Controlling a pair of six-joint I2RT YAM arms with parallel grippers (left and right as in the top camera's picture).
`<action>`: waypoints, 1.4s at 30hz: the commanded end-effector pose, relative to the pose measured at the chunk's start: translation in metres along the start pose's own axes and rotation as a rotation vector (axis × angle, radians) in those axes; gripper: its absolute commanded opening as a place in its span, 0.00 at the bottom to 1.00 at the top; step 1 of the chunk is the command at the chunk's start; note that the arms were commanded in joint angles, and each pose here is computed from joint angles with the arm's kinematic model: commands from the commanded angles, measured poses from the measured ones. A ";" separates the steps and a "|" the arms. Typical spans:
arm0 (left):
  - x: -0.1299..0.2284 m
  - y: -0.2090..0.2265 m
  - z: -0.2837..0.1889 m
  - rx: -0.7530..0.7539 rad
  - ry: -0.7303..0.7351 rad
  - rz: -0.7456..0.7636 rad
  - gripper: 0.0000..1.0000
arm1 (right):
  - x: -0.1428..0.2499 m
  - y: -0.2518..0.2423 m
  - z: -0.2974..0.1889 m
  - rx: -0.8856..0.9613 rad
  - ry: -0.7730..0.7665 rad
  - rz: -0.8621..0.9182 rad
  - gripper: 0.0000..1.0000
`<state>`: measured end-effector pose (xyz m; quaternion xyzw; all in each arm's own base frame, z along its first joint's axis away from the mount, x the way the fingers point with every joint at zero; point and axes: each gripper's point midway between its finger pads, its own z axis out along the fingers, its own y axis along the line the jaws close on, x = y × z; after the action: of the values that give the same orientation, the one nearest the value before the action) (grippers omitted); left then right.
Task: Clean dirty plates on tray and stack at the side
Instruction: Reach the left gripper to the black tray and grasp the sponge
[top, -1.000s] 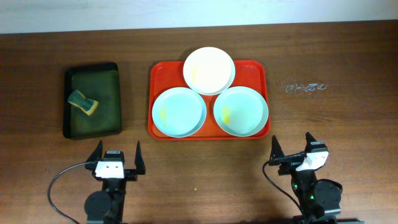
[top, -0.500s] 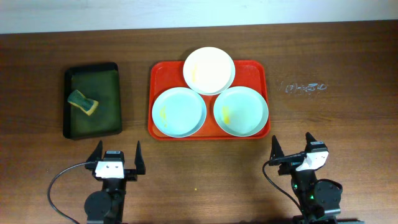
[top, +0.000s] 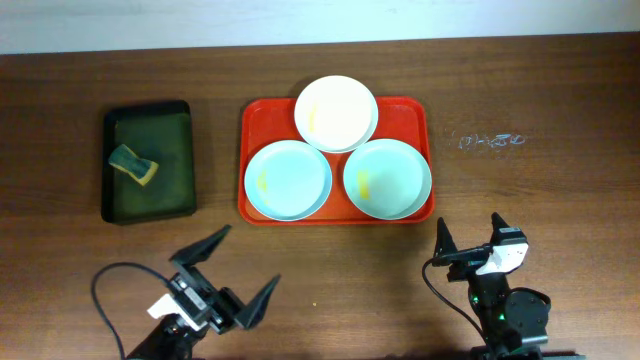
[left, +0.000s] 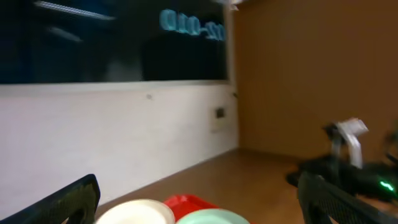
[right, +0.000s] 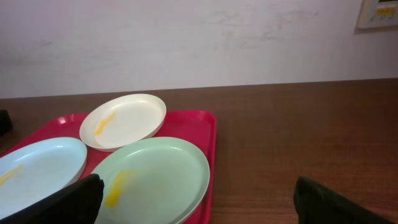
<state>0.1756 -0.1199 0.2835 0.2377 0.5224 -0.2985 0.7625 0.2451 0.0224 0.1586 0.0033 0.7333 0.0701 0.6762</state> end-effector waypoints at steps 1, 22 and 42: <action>-0.046 0.043 0.010 -0.247 0.044 0.112 0.99 | 0.003 0.000 0.000 0.003 0.002 0.007 0.98; 0.078 0.343 -0.011 -1.299 1.205 -0.584 0.99 | 0.003 0.000 0.000 0.003 0.002 0.007 0.98; 0.268 0.379 -0.076 -1.478 1.367 -0.886 0.89 | 0.003 0.000 0.000 0.003 0.002 0.007 0.98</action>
<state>0.4641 0.1399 0.0290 -0.3398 0.9349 0.0431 0.0924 0.2453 0.0219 0.1582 0.0042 0.7335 0.0691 0.6762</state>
